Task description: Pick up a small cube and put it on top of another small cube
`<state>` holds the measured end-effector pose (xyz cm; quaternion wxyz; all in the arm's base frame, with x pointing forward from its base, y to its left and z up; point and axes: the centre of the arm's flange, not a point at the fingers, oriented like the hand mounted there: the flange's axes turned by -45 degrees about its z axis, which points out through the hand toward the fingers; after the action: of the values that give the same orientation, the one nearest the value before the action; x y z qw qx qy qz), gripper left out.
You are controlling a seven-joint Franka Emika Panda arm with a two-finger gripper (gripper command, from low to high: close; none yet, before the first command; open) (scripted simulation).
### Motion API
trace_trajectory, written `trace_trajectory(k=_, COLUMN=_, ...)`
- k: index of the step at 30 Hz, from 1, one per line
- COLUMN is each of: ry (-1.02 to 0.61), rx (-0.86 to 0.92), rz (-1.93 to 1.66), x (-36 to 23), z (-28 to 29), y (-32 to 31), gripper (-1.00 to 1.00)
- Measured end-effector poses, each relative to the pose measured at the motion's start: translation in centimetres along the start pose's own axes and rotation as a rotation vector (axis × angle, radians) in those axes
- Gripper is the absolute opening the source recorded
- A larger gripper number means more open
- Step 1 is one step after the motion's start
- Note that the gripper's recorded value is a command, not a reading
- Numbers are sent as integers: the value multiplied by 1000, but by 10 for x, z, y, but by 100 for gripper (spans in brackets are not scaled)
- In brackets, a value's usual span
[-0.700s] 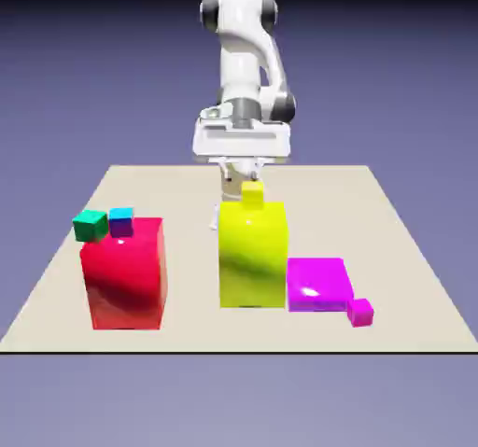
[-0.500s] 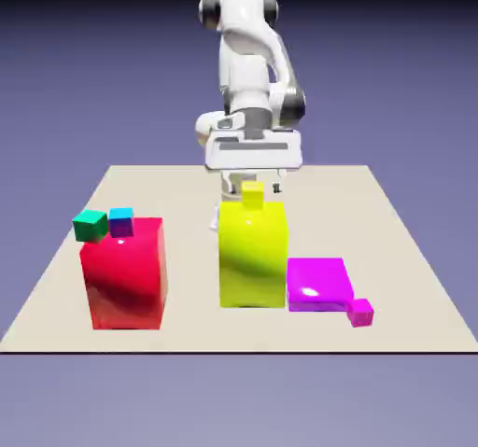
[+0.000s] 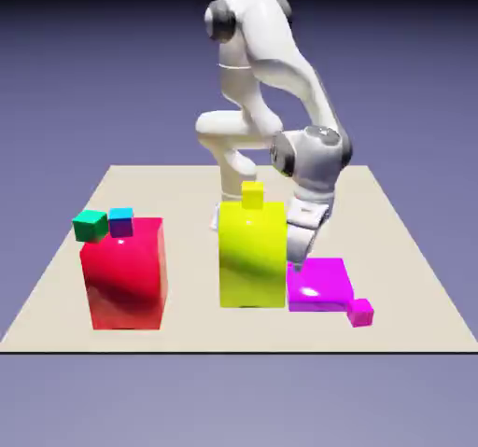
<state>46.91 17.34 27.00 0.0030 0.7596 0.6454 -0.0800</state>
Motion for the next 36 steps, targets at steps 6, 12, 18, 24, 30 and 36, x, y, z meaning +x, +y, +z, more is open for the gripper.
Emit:
trace_trajectory(k=6, ry=-56, rx=202, rz=-415, x=50, z=44, y=-9, gripper=0)
trace_trajectory(k=12, ry=-29, rx=391, rz=-818, x=93, z=75, y=-23, gripper=0)
trace_trajectory(k=18, ry=66, rx=520, rz=-1210, x=126, z=91, y=-32, gripper=0)
trace_trajectory(k=24, ry=175, rx=397, rz=-1615, x=142, z=91, y=-15, gripper=0)
trace_trajectory(k=30, ry=249, rx=178, rz=-1909, x=143, z=70, y=17, gripper=0)
trace_trajectory(k=36, ry=248, rx=178, rz=-1909, x=145, z=138, y=6, gripper=-100)
